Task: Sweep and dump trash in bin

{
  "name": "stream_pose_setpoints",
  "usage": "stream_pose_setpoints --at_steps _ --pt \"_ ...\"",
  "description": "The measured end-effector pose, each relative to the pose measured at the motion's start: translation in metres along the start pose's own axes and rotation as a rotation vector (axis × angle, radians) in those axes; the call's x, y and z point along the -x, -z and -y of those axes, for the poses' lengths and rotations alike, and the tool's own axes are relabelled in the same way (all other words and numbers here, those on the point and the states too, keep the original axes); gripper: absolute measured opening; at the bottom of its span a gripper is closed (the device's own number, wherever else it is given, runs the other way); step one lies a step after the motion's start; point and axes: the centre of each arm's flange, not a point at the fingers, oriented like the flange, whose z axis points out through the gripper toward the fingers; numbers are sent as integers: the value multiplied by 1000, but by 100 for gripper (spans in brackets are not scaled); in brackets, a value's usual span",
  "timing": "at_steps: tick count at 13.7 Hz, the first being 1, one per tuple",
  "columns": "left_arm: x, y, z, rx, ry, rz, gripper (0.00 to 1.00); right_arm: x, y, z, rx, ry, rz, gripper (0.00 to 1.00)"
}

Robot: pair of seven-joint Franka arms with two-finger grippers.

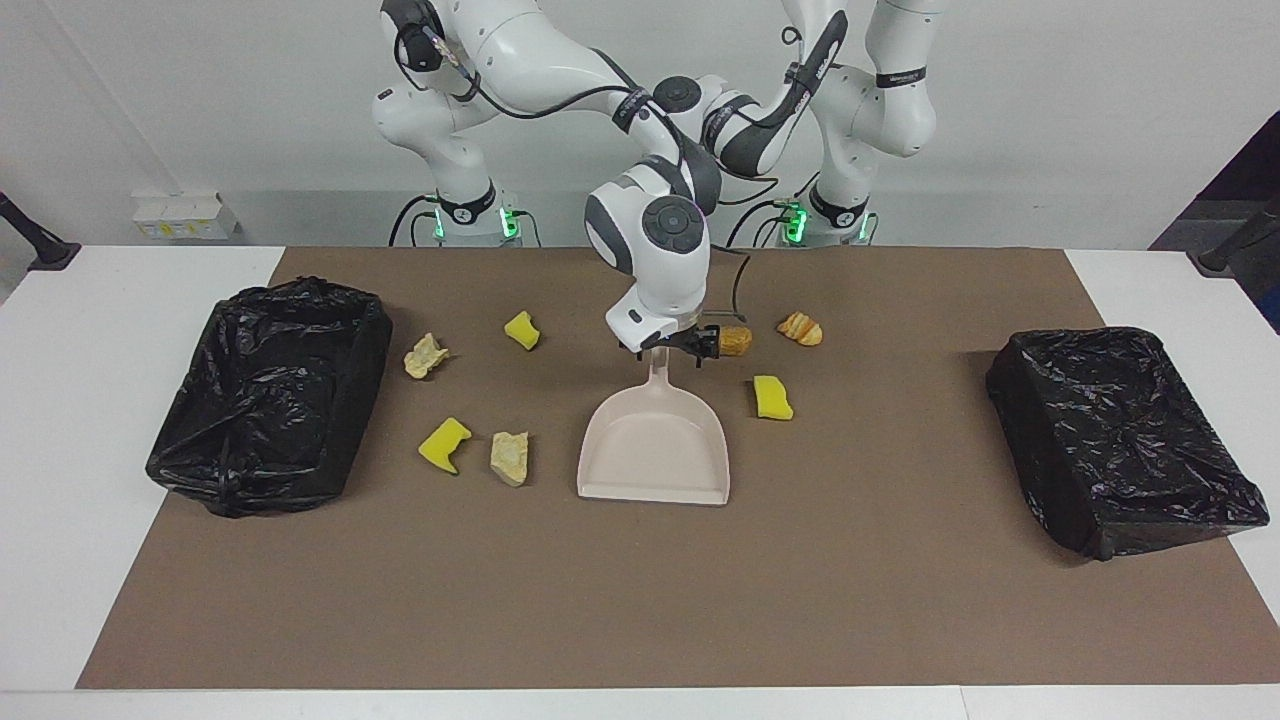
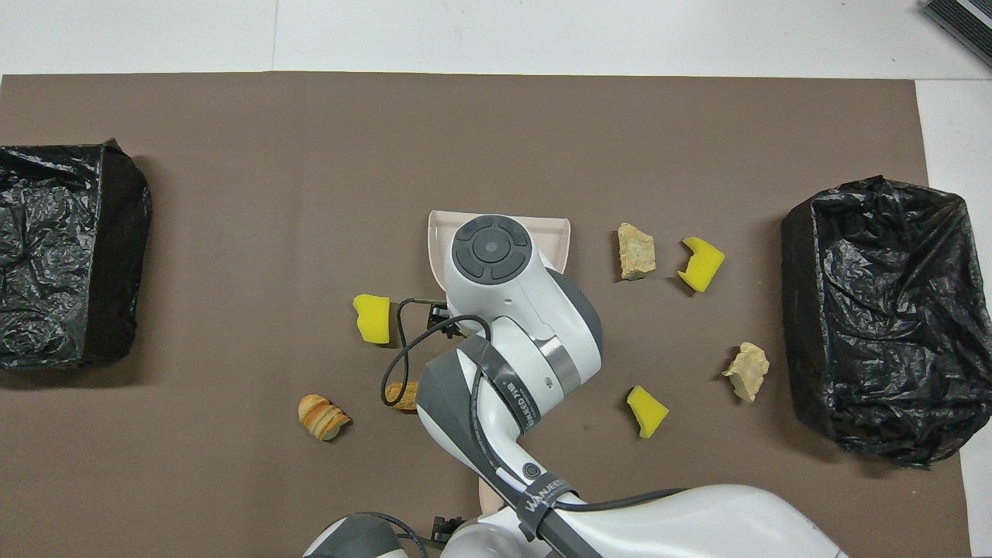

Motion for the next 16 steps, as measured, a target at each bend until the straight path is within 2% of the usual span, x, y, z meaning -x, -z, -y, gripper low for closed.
stream_pose_setpoints --at_steps 2,3,4,5,6,7,9,11,12,13,16 --pt "3 -1 -1 -4 -6 4 94 4 -12 -6 22 -8 19 95" --pt "5 -2 -3 -7 -11 7 83 7 -17 -11 33 -10 28 94" --pt "6 -2 -3 -10 -14 10 67 11 -20 -14 41 -10 35 94" --pt "6 -2 -3 -13 -14 14 52 14 -21 -16 46 -10 40 87" --pt "6 -3 -2 -18 -12 20 42 17 -19 -17 51 -8 44 77" --pt "6 -4 0 -27 -12 30 29 20 -16 -16 54 -5 46 77" --pt "3 -3 6 -43 -10 52 26 24 -12 -14 52 2 42 73" --pt "-16 6 24 -57 17 84 26 25 -10 -12 49 9 38 53" --pt "-29 13 36 -61 41 100 26 25 -10 -12 48 24 37 39" --pt "-36 20 47 -72 58 104 26 21 -8 -13 42 43 37 33" --pt "-65 52 97 -68 91 111 26 18 -3 -17 41 125 29 33"
